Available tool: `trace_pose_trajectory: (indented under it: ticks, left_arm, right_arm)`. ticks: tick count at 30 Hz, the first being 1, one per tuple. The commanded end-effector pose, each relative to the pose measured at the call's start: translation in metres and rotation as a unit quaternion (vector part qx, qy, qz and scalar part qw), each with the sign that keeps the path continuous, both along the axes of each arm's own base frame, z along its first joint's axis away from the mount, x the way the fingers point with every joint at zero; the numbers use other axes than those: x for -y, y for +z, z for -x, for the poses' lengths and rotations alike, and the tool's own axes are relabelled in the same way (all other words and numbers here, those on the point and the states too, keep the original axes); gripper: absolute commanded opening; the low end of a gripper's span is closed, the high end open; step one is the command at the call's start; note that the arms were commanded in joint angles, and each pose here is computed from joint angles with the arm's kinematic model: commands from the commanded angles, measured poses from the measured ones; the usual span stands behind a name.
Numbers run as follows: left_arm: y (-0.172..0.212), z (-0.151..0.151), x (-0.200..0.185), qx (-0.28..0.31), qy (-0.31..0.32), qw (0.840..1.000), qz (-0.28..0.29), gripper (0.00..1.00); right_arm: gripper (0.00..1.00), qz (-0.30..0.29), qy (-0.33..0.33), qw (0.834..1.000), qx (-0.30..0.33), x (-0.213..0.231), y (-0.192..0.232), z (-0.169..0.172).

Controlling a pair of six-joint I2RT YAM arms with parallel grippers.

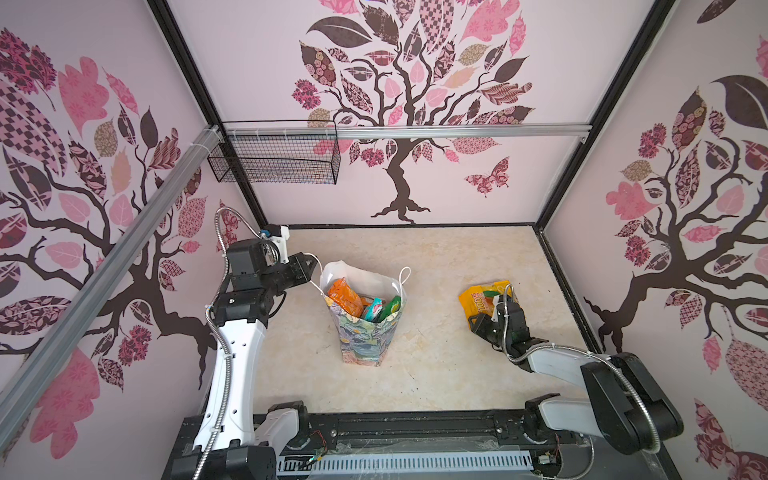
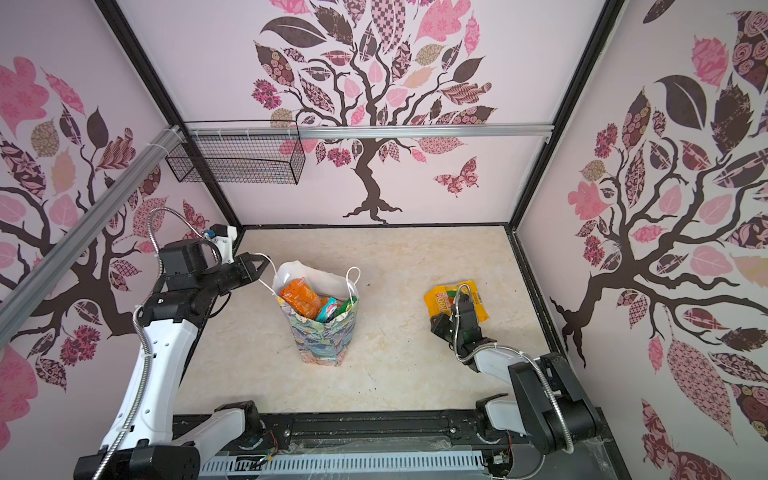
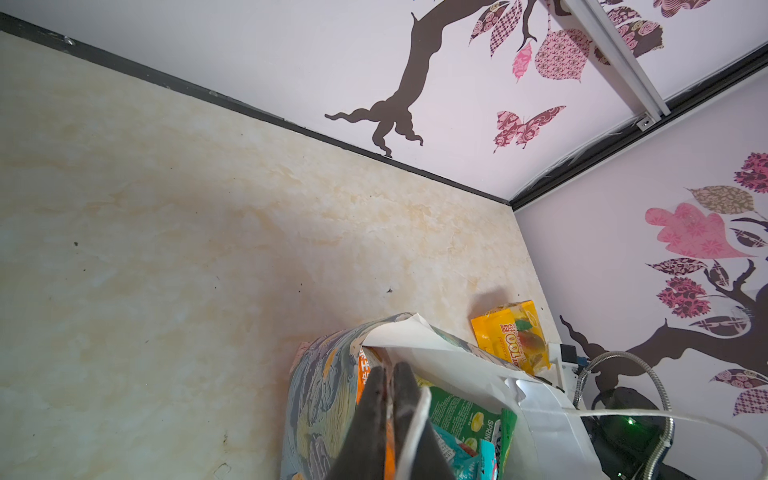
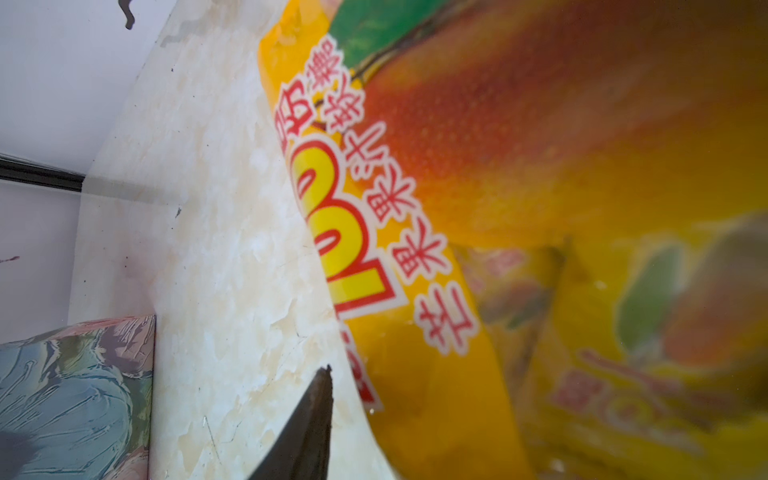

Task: Place the snacks into the paper bag
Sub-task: 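Close the right gripper on the yellow packet's edge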

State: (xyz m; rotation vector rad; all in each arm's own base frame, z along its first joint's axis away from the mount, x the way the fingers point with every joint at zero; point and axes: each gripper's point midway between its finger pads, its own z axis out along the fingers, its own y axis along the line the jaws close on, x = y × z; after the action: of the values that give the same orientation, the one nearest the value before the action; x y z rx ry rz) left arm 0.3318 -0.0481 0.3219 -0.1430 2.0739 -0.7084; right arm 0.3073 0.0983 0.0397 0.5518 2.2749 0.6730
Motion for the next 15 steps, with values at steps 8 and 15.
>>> trace_pose_trajectory:
  ticks: [8,15]
  left_arm:
    - [0.0015,-0.0005,-0.0051,0.018,0.003,1.000,0.011,0.10]
    - [0.0024,-0.0006,-0.0010,0.021,-0.011,1.000,0.017,0.10]
  right_arm:
    - [0.29,0.002,-0.033,0.999,0.035,0.0121,0.0142,-0.0140]
    - [0.22,0.014,-0.026,0.999,0.043,0.0136,0.0172,-0.0120]
